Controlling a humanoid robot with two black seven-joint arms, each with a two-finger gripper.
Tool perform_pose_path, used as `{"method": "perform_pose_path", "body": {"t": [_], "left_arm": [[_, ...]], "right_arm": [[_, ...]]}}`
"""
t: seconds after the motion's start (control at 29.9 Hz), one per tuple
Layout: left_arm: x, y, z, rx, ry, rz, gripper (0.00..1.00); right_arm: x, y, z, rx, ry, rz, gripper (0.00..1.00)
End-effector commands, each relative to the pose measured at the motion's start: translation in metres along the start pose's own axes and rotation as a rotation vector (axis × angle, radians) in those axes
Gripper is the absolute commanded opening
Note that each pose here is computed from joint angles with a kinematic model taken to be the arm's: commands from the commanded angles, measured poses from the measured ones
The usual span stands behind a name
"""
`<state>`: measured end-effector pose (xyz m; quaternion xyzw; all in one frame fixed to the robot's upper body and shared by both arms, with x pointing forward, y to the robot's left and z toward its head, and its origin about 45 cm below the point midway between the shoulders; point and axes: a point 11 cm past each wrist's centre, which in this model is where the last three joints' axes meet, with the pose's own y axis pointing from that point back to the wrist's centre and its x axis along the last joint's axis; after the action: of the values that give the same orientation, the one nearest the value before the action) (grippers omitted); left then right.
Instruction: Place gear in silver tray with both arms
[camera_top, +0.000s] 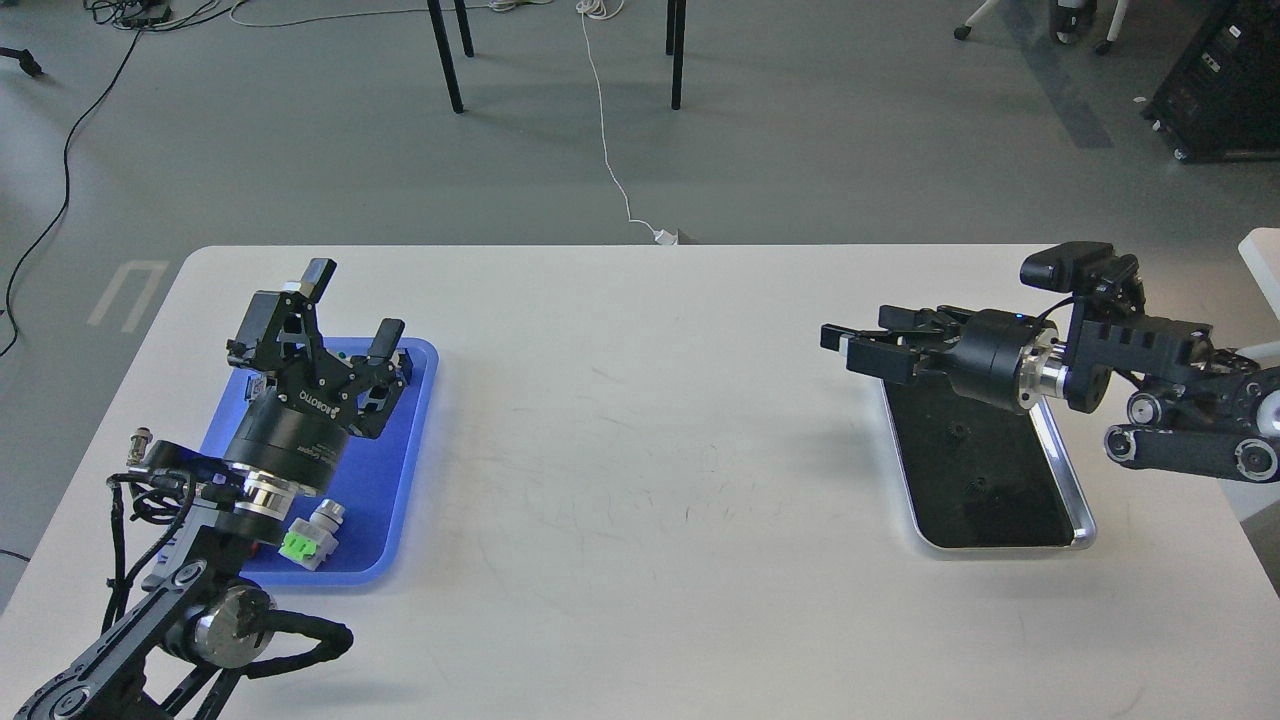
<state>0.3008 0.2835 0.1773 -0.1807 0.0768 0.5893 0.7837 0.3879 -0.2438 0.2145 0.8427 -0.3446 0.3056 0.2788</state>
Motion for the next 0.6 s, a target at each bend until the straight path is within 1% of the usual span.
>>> {"method": "perform_pose_path", "body": {"t": [0.0, 0.07, 0.17, 0.33, 0.47, 0.57], "left_arm": [[0.0, 0.002, -0.002, 0.007, 0.0, 0.004, 0.98], [0.001, 0.004, -0.004, 0.011, -0.003, 0.009, 0.98], [0.002, 0.004, -0.004, 0.013, -0.003, 0.013, 0.98], [0.002, 0.005, -0.007, 0.017, 0.003, 0.014, 0.98], [-0.007, 0.003, -0.016, 0.046, 0.041, 0.018, 0.98], [-0.01, 0.003, -0.019, 0.057, 0.047, 0.015, 0.98]], "right_arm": [[-0.005, -0.02, -0.017, 0.046, -0.367, 0.189, 0.96], [-0.019, -0.026, -0.017, 0.038, -0.583, 0.266, 0.97], [-0.026, -0.025, -0.007, 0.012, -0.802, 0.36, 0.99], [-0.042, -0.014, 0.01, -0.031, -0.939, 0.399, 0.99], [-0.047, -0.013, 0.01, 0.003, -1.078, 0.369, 0.99], [-0.052, -0.01, 0.012, 0.007, -1.103, 0.36, 0.99]]}}
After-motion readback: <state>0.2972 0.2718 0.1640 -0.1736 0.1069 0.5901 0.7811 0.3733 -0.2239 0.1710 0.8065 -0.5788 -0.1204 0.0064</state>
